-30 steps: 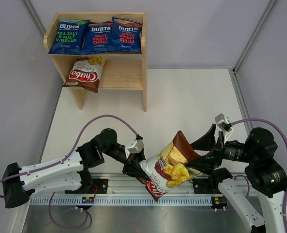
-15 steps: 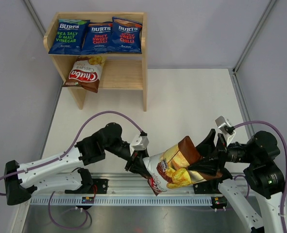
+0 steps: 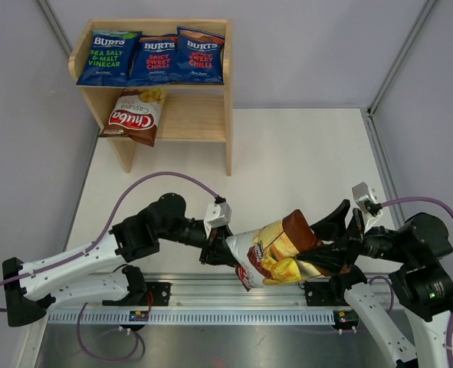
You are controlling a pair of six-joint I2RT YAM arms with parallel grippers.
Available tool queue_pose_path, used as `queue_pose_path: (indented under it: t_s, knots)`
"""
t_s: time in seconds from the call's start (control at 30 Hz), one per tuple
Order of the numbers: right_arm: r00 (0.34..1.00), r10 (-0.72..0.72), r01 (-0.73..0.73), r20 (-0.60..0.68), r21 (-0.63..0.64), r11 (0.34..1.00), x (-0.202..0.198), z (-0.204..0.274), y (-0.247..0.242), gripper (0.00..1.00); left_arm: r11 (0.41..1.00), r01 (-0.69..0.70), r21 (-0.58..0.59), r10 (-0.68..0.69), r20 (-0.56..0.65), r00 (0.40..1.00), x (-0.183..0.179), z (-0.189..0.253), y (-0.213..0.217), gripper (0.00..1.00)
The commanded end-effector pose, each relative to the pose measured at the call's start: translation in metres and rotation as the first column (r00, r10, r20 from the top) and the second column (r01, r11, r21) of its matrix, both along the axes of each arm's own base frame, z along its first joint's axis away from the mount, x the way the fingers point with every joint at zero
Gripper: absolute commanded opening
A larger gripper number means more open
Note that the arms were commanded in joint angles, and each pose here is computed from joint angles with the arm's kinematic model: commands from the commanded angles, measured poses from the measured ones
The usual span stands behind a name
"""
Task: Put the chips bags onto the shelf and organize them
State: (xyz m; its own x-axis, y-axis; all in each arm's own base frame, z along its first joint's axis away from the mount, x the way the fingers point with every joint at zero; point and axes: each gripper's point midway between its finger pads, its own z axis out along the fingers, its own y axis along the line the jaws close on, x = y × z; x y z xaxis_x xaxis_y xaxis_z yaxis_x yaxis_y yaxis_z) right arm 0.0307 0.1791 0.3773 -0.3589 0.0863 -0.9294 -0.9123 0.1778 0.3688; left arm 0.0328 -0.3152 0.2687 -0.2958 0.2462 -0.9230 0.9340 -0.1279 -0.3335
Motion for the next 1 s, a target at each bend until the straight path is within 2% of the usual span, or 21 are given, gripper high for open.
queue_pose_path:
  t_s: [0.0,0.1,0.13,0.2,0.27,0.5,0.63,0.7,0.87,0.97]
  knots:
    - [0.998,-0.03,0.027,0.047,0.06,0.998,0.002,0.022,0.0,0.0,0.952,-0.137,-0.273,0.154,0.043,0.987,0.022,0.083,-0.004,0.31]
    - [0.997,-0.011,0.004,0.076,0.094,0.996,-0.002,0.036,0.001,0.0,0.943,-0.09,-0.32,0.11,0.044,0.993,0.013,0.091,-0.002,0.49]
    - [0.998,-0.012,0.005,0.062,0.108,0.994,-0.003,0.04,0.001,0.0,0.939,-0.075,-0.335,0.099,0.055,0.994,0.011,0.093,-0.002,0.61]
    - [0.997,-0.011,0.002,0.072,0.124,0.992,-0.003,0.048,0.001,0.0,0.939,-0.069,-0.336,0.093,0.058,0.994,0.01,0.09,-0.003,0.75]
    - [0.998,-0.014,0.005,0.068,0.14,0.99,-0.002,0.054,0.001,0.0,0.934,-0.087,-0.346,0.113,0.056,0.992,0.015,0.088,-0.005,0.99]
    - [0.994,-0.037,0.022,0.106,0.141,0.99,0.0,0.069,0.0,0.0,0.91,-0.175,-0.375,0.188,-0.002,0.982,0.029,0.089,-0.01,0.99]
    - [0.982,-0.069,0.036,0.174,0.187,0.982,-0.005,0.086,-0.004,0.0,0.869,-0.263,-0.42,0.269,-0.045,0.962,0.037,0.09,0.004,0.99]
    - [0.986,-0.056,0.022,0.157,0.212,0.977,-0.008,0.091,-0.003,0.0,0.845,-0.259,-0.467,0.272,-0.041,0.962,0.033,0.099,0.014,0.99]
    - [0.988,-0.017,-0.023,0.154,0.253,0.967,-0.007,0.102,0.0,0.0,0.826,-0.254,-0.503,0.277,-0.03,0.96,0.028,0.099,0.025,0.99]
    - [0.974,0.01,-0.075,0.227,0.281,0.957,-0.017,0.115,0.0,0.0,0.813,-0.266,-0.518,0.284,-0.046,0.958,0.03,0.095,0.025,0.99]
